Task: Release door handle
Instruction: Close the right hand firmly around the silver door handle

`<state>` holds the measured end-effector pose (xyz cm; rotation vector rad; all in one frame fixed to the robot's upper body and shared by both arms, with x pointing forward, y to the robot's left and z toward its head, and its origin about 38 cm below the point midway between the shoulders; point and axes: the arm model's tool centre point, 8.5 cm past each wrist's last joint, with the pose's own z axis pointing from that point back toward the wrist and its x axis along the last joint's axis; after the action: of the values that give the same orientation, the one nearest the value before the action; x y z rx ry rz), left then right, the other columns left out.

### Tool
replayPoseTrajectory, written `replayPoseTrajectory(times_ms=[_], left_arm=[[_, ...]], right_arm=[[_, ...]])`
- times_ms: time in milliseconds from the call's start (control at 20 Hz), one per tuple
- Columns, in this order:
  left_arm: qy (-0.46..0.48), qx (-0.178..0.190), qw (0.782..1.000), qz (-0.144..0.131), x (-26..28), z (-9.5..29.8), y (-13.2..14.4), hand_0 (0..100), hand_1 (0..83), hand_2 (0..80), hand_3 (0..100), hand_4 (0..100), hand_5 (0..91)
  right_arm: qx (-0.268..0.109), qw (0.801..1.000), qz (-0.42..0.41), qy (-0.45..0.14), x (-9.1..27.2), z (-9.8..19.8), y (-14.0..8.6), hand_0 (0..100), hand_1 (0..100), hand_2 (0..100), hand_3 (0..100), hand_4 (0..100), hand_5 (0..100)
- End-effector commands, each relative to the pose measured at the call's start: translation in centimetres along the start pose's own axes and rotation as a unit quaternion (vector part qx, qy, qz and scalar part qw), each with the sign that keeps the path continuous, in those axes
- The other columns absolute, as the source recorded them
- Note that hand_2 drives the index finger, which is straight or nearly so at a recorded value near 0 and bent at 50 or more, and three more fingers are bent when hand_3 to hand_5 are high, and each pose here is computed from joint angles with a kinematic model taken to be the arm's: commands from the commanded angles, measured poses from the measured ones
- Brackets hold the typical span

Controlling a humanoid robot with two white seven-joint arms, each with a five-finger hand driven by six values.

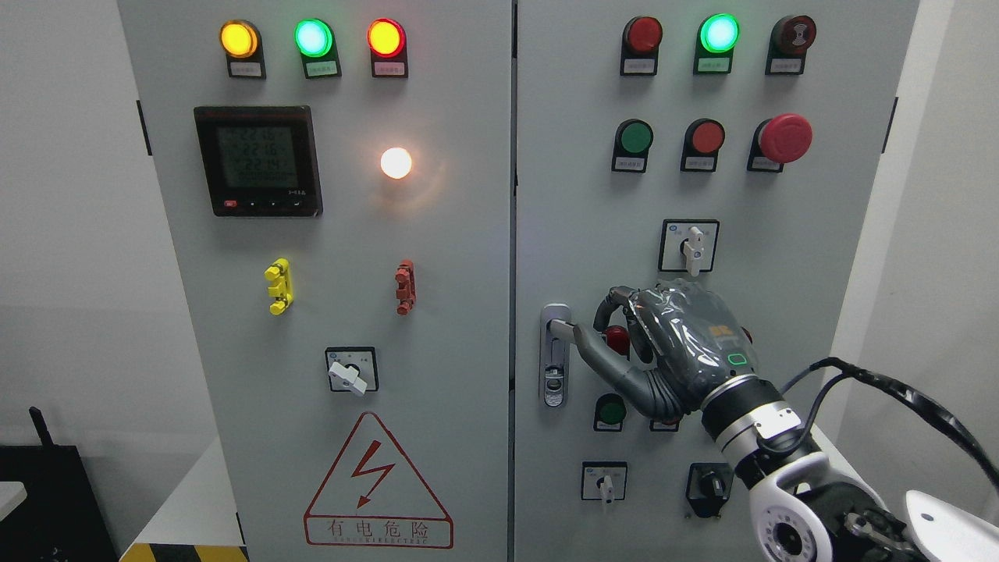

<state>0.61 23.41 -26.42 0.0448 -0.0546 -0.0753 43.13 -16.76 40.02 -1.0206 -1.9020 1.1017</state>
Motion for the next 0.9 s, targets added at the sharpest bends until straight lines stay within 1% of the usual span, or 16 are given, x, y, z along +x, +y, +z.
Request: replayPoseTrajectory(times_ms=[0,851], left_arm=[[0.006,0.000,1.000,0.001,-0.18,0.02,0.00,12,38.9,0.0,0,0,0.0],[0.006,0.000,1.000,0.001,-0.18,0.02,0.00,12,38.9,0.0,0,0,0.0]], right_arm=[[-0.001,1.000,0.000,0.002,-0.09,-0.13,0.00,45,0,48,100,100,100],[0.000,1.000,-0.005,0.000,0.33,-0.42,0.32,45,0,48,100,100,100]])
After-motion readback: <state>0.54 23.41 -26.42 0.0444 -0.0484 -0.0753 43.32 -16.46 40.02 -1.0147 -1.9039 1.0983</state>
